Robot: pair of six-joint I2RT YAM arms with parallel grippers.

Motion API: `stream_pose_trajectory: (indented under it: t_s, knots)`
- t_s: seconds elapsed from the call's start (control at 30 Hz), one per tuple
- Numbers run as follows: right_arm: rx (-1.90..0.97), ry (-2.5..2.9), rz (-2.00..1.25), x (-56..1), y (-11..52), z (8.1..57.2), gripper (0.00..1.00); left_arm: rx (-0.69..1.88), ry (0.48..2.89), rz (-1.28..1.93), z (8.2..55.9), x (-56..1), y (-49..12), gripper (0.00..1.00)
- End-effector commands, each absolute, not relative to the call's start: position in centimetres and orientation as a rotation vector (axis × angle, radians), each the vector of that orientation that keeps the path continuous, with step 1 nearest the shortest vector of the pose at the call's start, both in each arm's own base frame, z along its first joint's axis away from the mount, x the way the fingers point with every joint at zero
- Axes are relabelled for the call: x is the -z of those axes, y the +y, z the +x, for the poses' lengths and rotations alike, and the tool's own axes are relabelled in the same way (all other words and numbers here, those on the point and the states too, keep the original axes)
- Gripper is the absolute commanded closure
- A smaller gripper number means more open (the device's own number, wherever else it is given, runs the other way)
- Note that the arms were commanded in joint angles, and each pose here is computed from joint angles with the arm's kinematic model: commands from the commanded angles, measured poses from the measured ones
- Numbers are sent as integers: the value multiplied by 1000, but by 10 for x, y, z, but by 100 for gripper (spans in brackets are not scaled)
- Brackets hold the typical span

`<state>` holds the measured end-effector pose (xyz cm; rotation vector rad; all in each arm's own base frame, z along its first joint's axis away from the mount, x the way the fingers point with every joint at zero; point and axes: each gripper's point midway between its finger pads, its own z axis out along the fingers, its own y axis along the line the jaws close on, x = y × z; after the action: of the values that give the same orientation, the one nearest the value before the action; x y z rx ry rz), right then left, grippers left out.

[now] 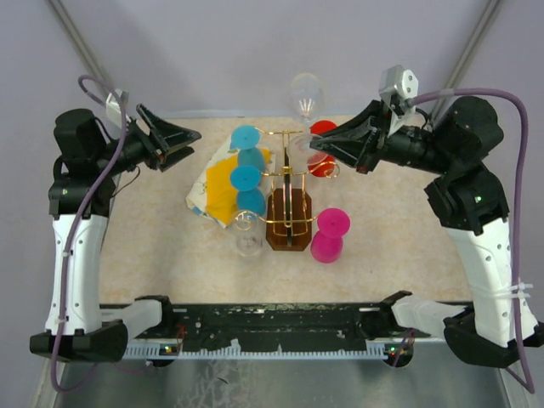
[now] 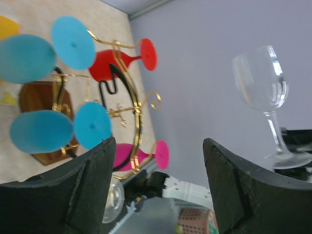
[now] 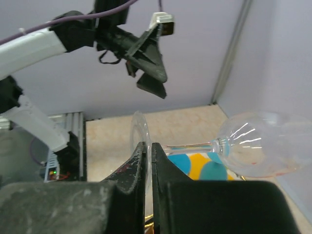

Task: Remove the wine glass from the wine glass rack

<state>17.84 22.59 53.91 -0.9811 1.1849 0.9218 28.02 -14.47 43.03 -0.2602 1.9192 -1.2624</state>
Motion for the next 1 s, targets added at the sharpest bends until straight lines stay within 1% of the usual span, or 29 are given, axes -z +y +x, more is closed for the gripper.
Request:
stream_pose_trajectory:
  t_s: [0.0, 0.07, 0.1, 0.13, 0.17, 0.47, 0.73, 0.97]
  knots:
    - [-1117, 885, -1145, -576, 236, 123, 100, 1574, 1870, -176, 238, -476, -170, 22]
    - [-1146, 862, -1162, -576, 240, 120, 100, 1645, 1835, -177, 228, -490, -173, 19]
    - [-1157, 863, -1168, -574, 243, 121, 100, 1674, 1811, -166, 224, -497, -174, 9]
    - [-1165, 863, -1171, -573, 247, 122, 100, 1700, 1789, -158, 220, -505, -175, 1]
    - [-1176, 864, -1174, -572, 251, 121, 100, 1726, 1786, -161, 217, -509, -176, 1]
    - [-1082, 937, -1250, -550, 321, 131, 100, 1806, 1838, -245, 219, -506, -189, 0]
    - [-1062, 933, -1263, -548, 344, 136, 100, 1844, 1882, -299, 224, -498, -194, 0]
    - [-1099, 899, -1296, -548, 355, 123, 100, 1818, 1915, -319, 234, -486, -198, 0]
